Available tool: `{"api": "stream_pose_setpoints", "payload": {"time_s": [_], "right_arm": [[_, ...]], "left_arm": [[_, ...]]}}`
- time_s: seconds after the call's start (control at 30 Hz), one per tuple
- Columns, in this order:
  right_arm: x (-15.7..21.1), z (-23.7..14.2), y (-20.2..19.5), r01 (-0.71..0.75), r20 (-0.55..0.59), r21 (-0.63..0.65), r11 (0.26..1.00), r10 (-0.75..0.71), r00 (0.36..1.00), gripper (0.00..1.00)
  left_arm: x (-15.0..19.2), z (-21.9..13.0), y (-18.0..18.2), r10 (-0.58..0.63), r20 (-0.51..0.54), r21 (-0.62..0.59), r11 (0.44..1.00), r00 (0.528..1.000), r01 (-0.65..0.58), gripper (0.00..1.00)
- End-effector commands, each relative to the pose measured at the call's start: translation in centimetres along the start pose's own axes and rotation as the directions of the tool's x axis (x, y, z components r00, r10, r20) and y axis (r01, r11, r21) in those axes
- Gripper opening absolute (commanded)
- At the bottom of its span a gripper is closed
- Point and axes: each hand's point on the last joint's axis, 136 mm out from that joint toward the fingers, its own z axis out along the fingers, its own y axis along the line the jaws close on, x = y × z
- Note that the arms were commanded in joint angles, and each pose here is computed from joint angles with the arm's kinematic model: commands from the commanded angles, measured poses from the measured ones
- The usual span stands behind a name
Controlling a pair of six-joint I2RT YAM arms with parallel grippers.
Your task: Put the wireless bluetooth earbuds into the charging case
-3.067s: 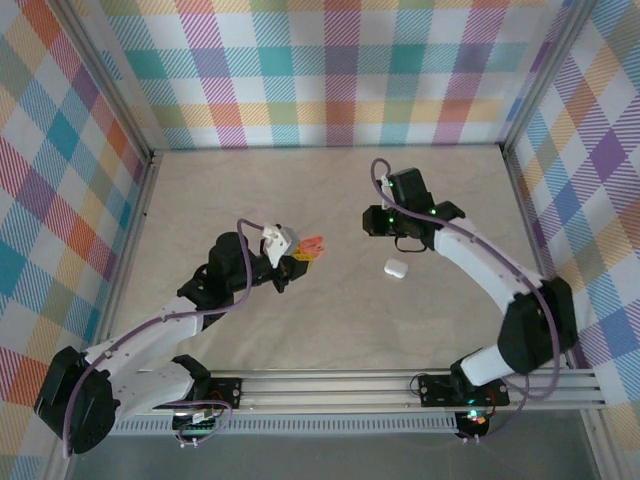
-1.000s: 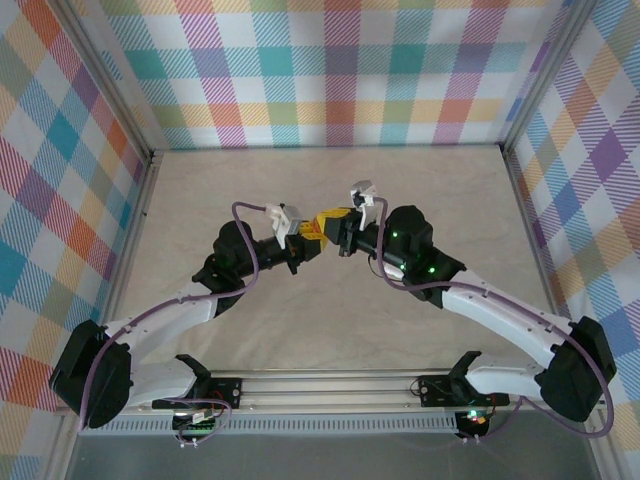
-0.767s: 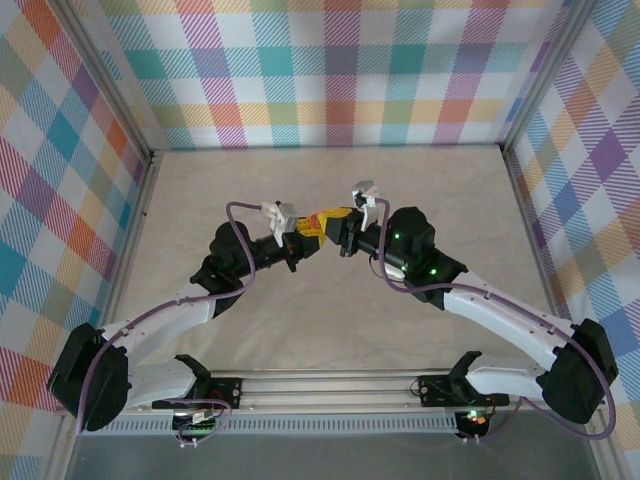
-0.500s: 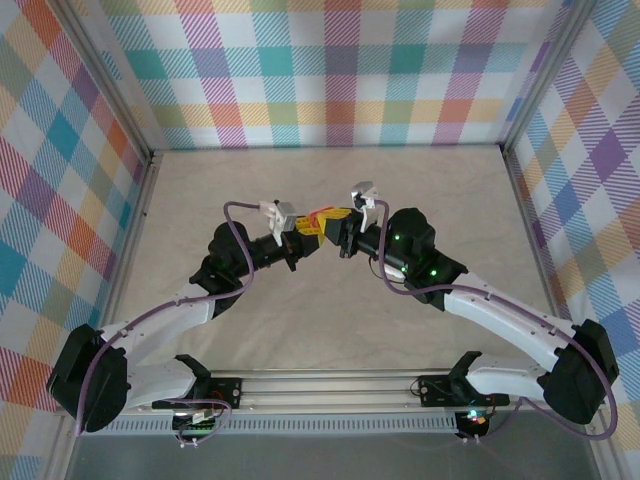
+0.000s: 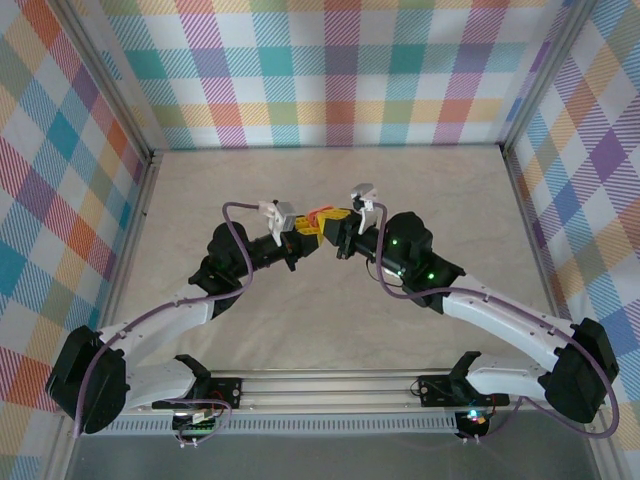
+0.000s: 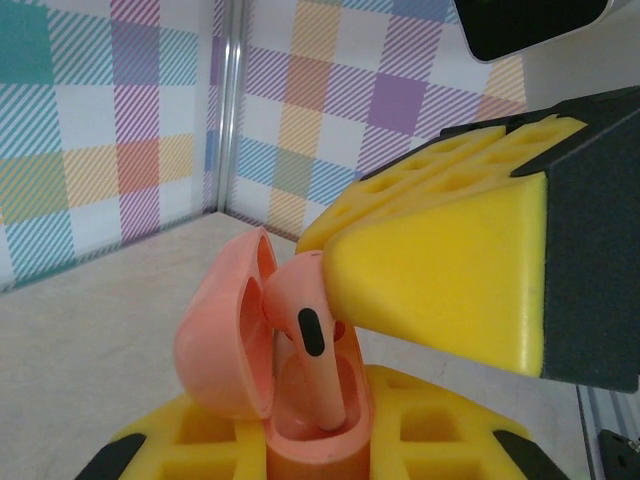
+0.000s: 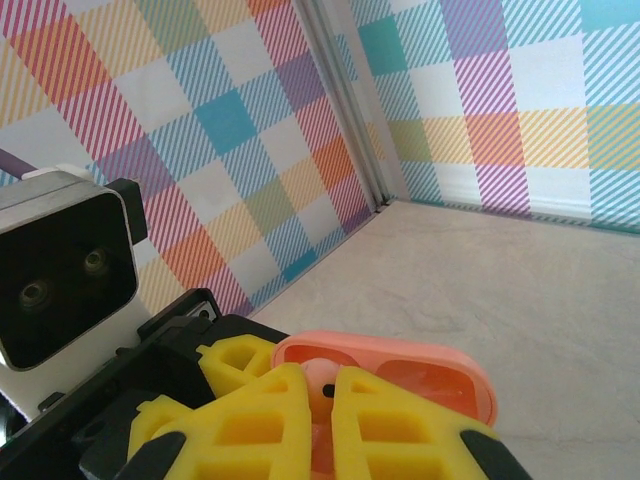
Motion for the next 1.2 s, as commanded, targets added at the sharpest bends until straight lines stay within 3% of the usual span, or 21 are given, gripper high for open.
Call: {"api": "stream_pose_setpoints", "payload": {"time_s": [0.0, 0.4, 0.77, 1.17], "right_arm": [[1.6, 0.0, -1.3, 0.014, -0.028, 0.068, 0.998, -0.012, 1.000, 0.10], [1.5, -0.5, -1.5, -0.002, 0.008, 0.087, 0.996, 0.001, 1.000, 0.10], [2.7, -0.8, -1.1, -0.032, -0.018, 0.047, 0.998, 0.033, 0.999, 0.12], [-0.8, -2.2, -0.6, -0.062, 0.107, 0.049, 0.997, 0.056, 0.993, 0.12]], "left_arm": [[-3.5, -0.7, -2.1, 0.106, 0.112, 0.043, 0.993, 0.988, -0.111, 0.00], [-2.5, -0.9, -3.9, 0.269, 0.114, 0.064, 0.959, 0.956, -0.277, 0.00], [-3.6, -1.5, -4.3, 0.290, 0.157, 0.059, 0.951, 0.944, -0.302, 0.00], [-2.4, -1.6, -4.5, 0.307, 0.141, 0.076, 0.944, 0.941, -0.320, 0.00]]}}
